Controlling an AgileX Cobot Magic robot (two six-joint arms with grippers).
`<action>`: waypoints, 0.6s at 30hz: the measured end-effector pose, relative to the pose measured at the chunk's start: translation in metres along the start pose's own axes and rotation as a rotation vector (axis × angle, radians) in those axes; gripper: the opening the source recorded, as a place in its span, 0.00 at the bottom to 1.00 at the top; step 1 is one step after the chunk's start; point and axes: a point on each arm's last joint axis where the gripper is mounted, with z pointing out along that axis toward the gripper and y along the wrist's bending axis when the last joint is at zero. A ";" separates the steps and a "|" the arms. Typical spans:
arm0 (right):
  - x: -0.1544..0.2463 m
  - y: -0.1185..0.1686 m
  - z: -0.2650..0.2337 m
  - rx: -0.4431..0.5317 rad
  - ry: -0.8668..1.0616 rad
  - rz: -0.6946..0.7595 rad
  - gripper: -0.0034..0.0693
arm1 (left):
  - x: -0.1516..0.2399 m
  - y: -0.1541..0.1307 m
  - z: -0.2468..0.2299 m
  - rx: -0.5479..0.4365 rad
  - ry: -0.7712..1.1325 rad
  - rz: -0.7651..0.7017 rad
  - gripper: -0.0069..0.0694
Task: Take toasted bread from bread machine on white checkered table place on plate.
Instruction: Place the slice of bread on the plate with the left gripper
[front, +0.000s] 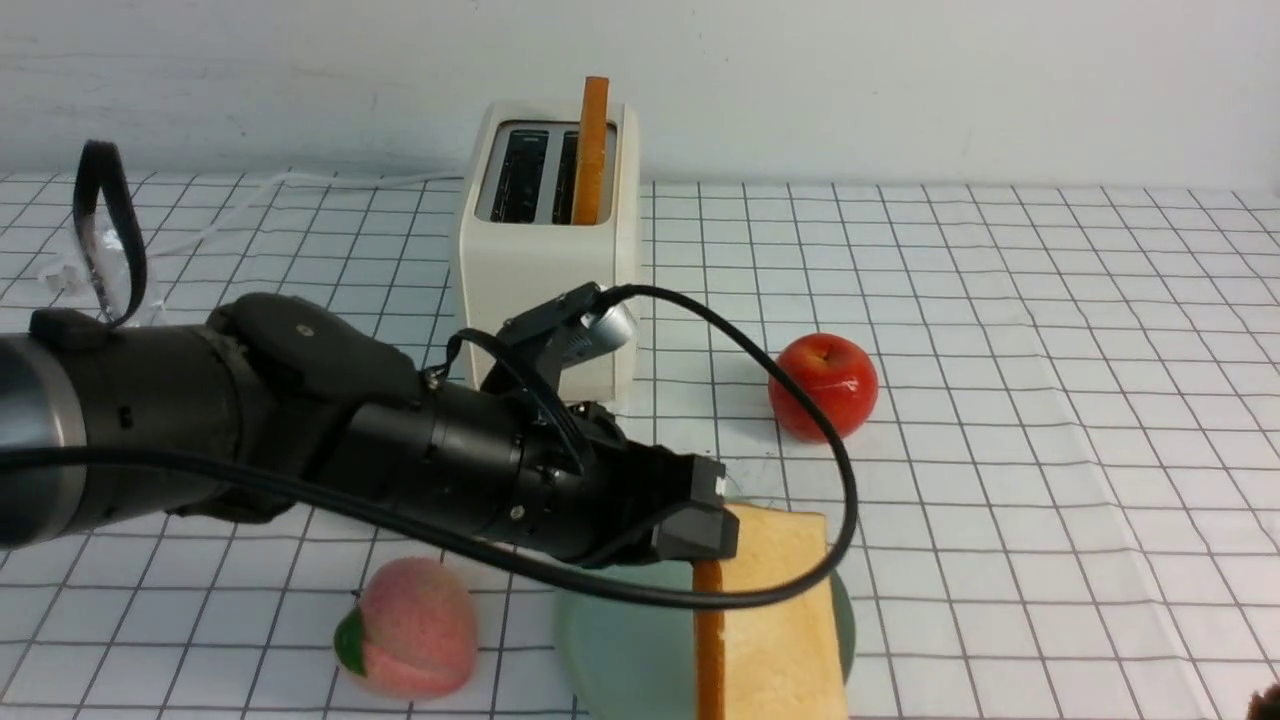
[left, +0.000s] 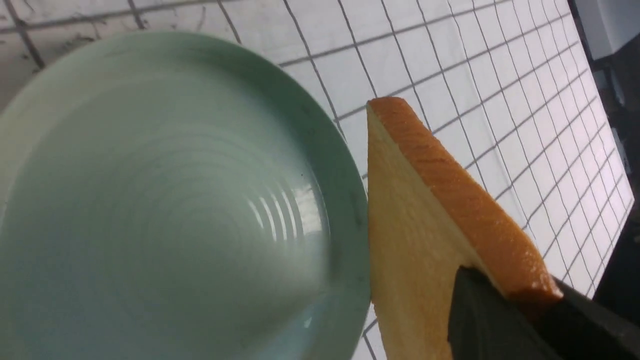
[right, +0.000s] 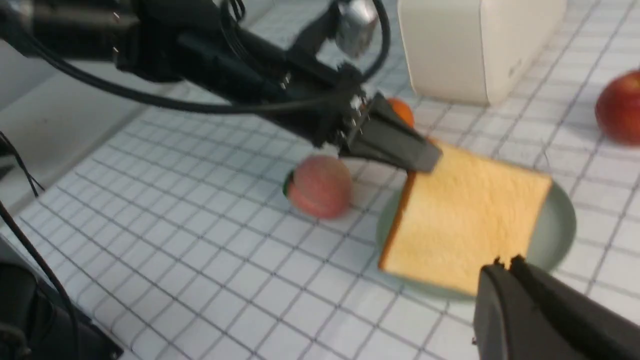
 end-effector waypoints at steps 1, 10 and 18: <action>-0.001 -0.002 -0.001 0.038 0.047 0.014 0.05 | 0.000 0.000 0.000 -0.005 -0.005 0.001 0.16; -0.004 -0.017 -0.002 0.198 0.237 0.038 0.05 | -0.003 0.003 -0.001 -0.043 -0.036 0.040 0.16; -0.004 -0.017 -0.002 0.197 0.238 0.039 0.05 | -0.008 -0.011 -0.017 0.006 -0.086 0.038 0.16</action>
